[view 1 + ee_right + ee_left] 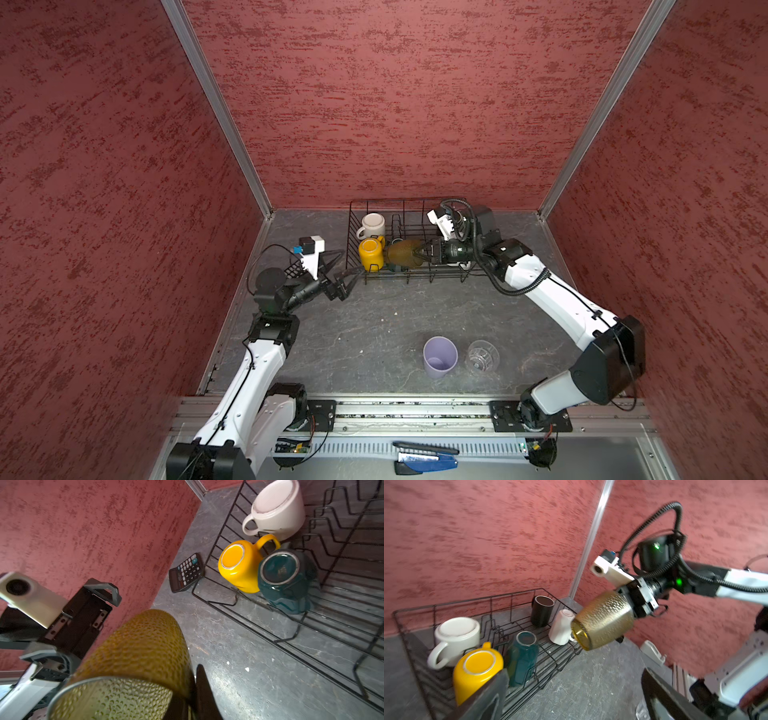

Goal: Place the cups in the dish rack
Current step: 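Grasp the olive glass with the right gripper and lift it toward the left gripper, then close the left gripper on the olive glass while the right gripper holds it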

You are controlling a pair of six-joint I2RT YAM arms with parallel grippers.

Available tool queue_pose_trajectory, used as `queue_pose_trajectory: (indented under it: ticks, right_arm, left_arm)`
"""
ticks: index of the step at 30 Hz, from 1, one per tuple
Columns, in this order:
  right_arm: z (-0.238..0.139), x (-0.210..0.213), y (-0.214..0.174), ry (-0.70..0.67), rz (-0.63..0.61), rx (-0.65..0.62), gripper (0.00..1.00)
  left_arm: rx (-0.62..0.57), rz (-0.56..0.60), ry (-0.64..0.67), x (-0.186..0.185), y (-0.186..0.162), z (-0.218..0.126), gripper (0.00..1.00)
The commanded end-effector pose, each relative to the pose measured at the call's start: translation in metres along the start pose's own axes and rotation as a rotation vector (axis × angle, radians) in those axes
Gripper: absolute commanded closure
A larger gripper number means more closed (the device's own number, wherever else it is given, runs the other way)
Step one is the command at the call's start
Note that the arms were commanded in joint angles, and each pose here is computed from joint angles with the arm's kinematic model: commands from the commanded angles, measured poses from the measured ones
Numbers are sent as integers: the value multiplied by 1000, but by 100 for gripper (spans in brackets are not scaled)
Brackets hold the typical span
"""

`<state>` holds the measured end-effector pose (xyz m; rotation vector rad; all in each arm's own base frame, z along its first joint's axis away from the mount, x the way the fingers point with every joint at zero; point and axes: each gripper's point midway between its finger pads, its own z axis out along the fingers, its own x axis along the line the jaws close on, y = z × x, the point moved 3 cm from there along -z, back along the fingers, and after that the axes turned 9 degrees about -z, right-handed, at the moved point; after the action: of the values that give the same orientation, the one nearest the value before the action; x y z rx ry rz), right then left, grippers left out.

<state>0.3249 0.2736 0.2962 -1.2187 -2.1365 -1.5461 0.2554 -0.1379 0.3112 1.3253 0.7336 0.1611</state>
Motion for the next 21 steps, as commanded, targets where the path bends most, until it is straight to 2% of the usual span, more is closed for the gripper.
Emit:
queue_pose_trajectory:
  ticks: [1,8,21]
  right_arm:
    - [-2,31,6,197,-23,-11,100]
    - [-7,46,6,286,-53,-12,100]
    - [-4,66,-9,375,-79,50,100]
  left_arm:
    - [-14,239,-80,-20,1,12,0]
    - [-15,305,-149,-19,-5,30,0]
    - [-18,324,-209,-15,1,47,0]
